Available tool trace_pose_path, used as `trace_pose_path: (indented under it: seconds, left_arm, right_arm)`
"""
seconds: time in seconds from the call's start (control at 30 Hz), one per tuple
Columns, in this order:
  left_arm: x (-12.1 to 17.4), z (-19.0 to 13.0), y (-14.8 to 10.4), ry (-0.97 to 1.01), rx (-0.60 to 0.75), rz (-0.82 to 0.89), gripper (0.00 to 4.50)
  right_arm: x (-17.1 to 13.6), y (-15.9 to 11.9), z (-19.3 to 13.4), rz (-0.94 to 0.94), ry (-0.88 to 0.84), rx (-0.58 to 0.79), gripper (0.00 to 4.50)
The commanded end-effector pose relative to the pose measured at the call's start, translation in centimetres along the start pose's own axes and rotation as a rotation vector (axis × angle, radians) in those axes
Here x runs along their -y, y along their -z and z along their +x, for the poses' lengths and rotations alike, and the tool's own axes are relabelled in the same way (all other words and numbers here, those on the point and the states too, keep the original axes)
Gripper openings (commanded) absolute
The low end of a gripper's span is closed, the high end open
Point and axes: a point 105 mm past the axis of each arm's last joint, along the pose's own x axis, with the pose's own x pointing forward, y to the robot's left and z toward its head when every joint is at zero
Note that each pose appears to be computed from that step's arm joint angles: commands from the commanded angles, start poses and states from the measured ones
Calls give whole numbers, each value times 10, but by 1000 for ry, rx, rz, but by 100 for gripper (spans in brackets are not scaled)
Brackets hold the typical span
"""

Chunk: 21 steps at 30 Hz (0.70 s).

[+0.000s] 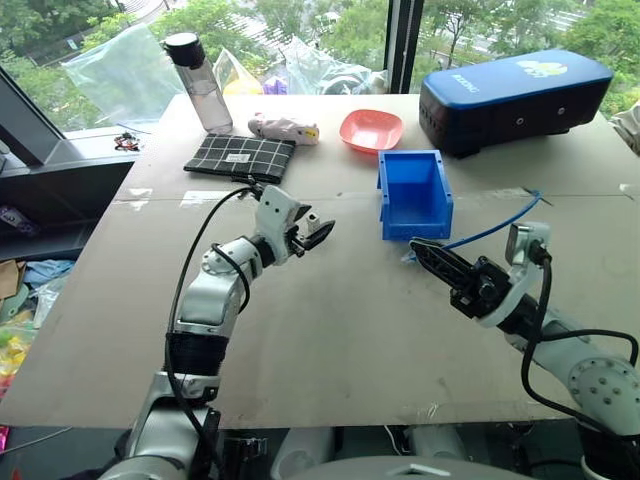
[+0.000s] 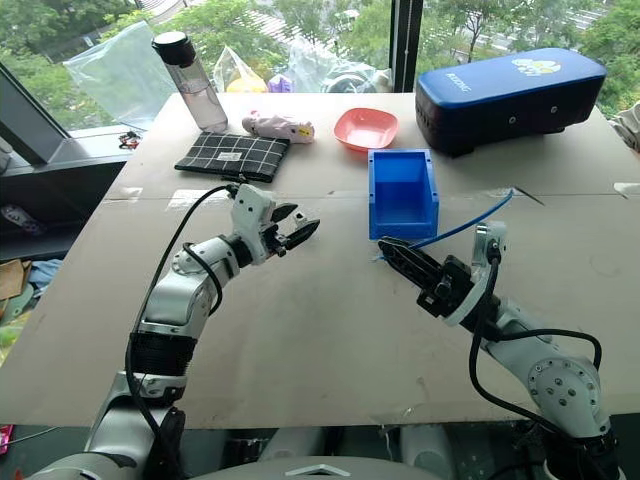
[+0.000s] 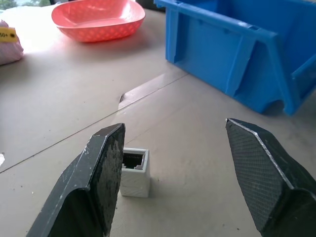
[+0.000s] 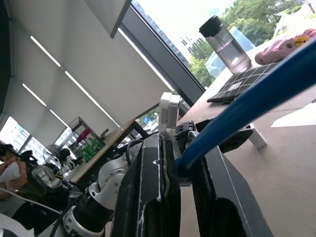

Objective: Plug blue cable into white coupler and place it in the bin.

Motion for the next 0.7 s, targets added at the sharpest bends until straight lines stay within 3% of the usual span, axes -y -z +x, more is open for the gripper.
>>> trace_pose_path:
  seconds: [0.03, 0.5, 0.63, 0.7]
  left_arm:
    - [-14, 5, -10, -49, 38, 51, 326]
    - [-23, 17, 1, 8, -9, 38, 326]
    - [-23, 18, 6, 37, -31, 42, 227]
    - [-22, 18, 7, 58, -35, 48, 140]
  right_arm:
    - [-12, -7, 0, -53, -27, 29, 0]
    - [-14, -9, -2, -73, 8, 60, 0]
    - [-15, -11, -2, -79, 9, 64, 0]
    - [-15, -11, -2, -83, 11, 61, 0]
